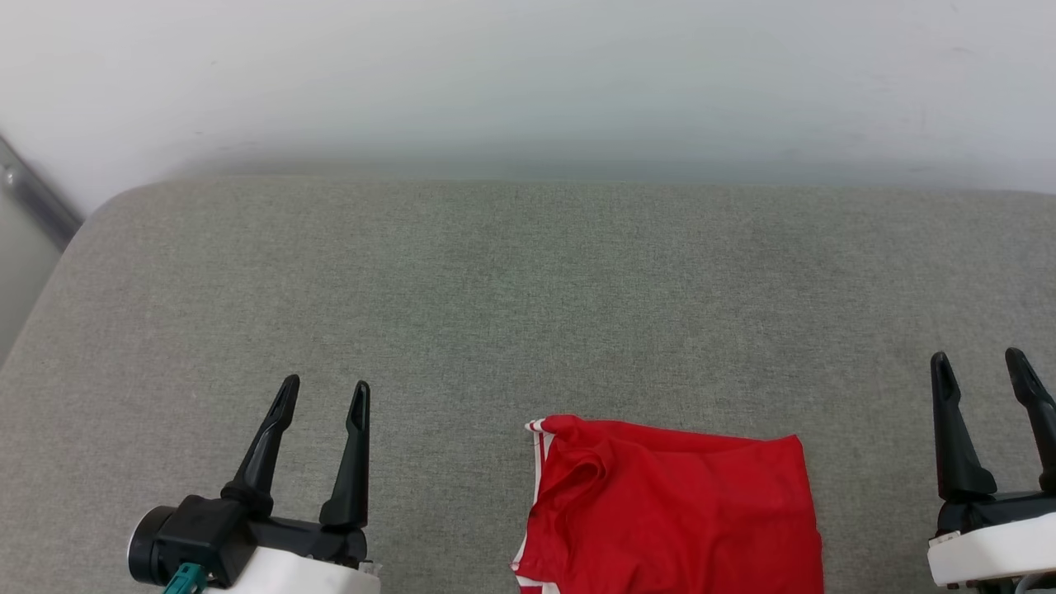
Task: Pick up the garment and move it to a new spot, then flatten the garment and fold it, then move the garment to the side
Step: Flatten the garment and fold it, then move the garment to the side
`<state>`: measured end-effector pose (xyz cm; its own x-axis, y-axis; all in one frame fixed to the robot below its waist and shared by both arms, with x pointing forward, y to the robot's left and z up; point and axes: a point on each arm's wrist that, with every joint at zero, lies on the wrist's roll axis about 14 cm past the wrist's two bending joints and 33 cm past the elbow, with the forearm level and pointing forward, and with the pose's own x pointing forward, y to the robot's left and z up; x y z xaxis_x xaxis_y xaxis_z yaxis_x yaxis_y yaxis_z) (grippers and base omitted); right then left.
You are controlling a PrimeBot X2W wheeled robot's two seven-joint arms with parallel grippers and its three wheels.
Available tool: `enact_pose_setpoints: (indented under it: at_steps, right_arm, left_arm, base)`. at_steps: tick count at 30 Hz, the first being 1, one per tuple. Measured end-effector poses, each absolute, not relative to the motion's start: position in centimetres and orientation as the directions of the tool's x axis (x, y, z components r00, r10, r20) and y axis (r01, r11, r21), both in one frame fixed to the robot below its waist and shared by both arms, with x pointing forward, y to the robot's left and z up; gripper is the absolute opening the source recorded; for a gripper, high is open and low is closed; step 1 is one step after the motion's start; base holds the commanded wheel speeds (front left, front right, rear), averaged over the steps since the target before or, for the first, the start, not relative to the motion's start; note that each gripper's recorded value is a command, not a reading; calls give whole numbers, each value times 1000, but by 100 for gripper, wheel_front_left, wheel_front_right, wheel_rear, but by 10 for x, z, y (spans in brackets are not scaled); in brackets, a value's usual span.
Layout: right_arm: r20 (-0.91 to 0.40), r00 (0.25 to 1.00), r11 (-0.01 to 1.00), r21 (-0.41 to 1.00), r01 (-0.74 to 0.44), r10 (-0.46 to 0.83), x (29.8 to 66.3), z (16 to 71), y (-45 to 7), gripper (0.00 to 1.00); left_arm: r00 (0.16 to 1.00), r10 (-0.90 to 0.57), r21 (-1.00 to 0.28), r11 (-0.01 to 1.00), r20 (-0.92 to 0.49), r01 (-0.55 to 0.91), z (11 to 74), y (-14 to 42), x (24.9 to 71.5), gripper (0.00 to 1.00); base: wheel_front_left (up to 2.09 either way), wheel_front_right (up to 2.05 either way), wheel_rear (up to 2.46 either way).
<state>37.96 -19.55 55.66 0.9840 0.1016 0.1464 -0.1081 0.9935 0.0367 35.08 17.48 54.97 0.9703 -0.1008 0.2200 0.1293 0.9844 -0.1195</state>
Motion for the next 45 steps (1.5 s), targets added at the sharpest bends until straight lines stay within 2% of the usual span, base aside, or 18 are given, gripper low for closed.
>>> enact_pose_setpoints:
  at_steps: [11,14,18,23,25,29,37,40,45]
  right_arm:
    - [115,988,993,47,-108,102,379,550,-194,100]
    - [60,990,991,36,-128,125,381,544,-191,100]
    - [-127,975,983,53,-178,184,381,522,-184,100]
    - [-464,841,959,105,-262,280,363,477,-169,100]
    - [-551,775,951,152,-270,309,354,465,-163,100]
    - [-708,637,947,148,-286,303,341,441,-162,100]
    - [-834,435,927,214,-309,338,335,399,-134,100]
    - [-865,403,924,160,-346,300,337,386,-133,100]
    - [-883,349,920,191,-343,314,335,366,-119,100]
  left_arm:
    - [971,-109,-112,984,215,135,548,174,349,100]
    - [971,-110,-112,984,210,135,547,174,350,100]
    - [973,-110,-107,985,203,134,545,174,350,100]
    - [974,-115,-93,986,193,135,542,174,352,100]
    - [974,-117,-94,986,193,137,542,173,354,100]
    - [976,-123,-96,985,179,142,537,171,358,100]
    - [983,-102,-91,989,153,116,529,178,364,100]
    - [985,-93,-79,991,143,105,527,182,364,100]
    - [988,-83,-75,993,129,93,523,184,361,100]
  base:
    - [0,0,0]
    - [0,0,0]
    - [0,0,0]
    - [0,0,0]
    - [0,0,0]
    - [0,0,0]
    - [0,0,0]
    - [0,0,0]
    - [0,0,0]
